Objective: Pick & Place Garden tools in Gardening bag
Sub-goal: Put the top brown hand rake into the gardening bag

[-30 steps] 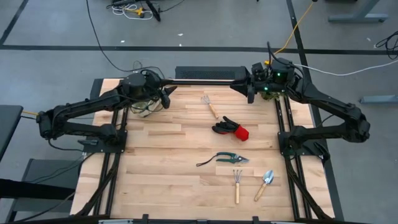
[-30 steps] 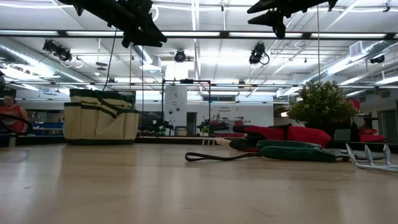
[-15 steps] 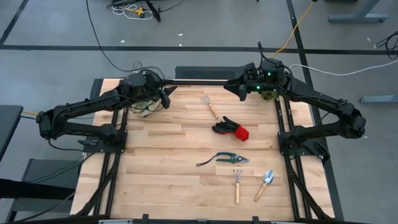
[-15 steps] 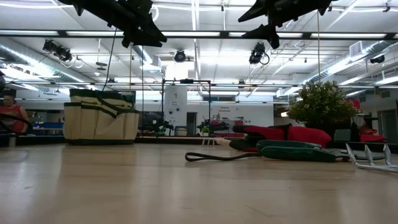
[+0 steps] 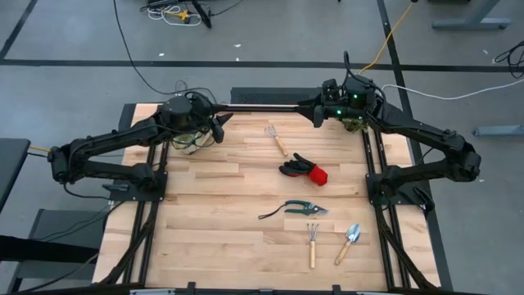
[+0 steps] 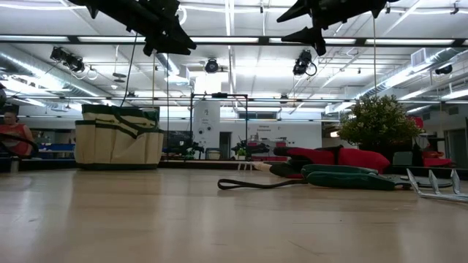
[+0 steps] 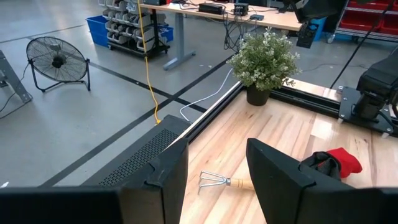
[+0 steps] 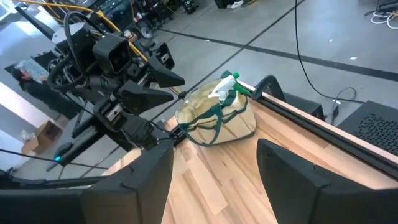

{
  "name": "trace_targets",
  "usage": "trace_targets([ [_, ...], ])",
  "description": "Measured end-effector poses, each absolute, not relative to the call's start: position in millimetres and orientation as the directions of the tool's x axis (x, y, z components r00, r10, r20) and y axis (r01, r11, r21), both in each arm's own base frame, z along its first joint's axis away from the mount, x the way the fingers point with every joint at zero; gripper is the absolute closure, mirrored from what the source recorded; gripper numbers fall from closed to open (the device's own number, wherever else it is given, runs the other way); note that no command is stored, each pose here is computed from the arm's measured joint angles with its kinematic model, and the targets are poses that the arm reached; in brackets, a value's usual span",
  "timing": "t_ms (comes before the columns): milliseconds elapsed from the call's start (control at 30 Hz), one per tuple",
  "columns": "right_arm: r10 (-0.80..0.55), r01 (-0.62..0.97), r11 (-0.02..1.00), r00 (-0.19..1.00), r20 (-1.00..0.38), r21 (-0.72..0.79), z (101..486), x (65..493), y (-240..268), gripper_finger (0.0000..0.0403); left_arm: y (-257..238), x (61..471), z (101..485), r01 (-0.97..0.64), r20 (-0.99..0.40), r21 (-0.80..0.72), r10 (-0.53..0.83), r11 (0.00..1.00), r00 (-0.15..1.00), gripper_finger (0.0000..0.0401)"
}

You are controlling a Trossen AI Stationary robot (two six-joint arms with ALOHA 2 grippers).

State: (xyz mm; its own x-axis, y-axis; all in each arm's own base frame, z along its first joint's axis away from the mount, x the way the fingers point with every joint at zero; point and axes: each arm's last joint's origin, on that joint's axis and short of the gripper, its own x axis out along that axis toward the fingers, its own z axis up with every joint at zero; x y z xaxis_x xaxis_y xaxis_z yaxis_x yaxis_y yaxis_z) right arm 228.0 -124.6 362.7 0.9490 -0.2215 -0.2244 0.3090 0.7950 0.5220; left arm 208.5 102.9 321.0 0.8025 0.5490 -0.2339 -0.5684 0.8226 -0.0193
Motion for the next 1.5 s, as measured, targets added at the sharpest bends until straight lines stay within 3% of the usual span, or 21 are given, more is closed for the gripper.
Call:
trace_targets([
  [267,-0.225,0.295,0.817,0.954,-0.196,0.496,383,229,-125,0.0169,103,208,321,-0.568,-0.235,-0.019,0.549,0.823,0.802,0.0229],
  [633,-0.247,0.382,0.856,0.894,-0.373,0.348,408,249,-139,0.0169,103,208,321,-0.568,-0.236,-0.017,0.548,0.823,0.802,0.023],
  [967,-0.252,0.433,0.835,0.85,-0.463,0.34,393,257,-145,0.0169,103,208,321,-0.568,-0.236,-0.017,0.548,0.823,0.802,0.0229],
  [1500,-0.268,0.578,0.789,0.629,-0.729,0.208,328,295,-156,0.0169,103,208,321,-0.567,-0.236,-0.018,0.548,0.824,0.803,0.0229],
])
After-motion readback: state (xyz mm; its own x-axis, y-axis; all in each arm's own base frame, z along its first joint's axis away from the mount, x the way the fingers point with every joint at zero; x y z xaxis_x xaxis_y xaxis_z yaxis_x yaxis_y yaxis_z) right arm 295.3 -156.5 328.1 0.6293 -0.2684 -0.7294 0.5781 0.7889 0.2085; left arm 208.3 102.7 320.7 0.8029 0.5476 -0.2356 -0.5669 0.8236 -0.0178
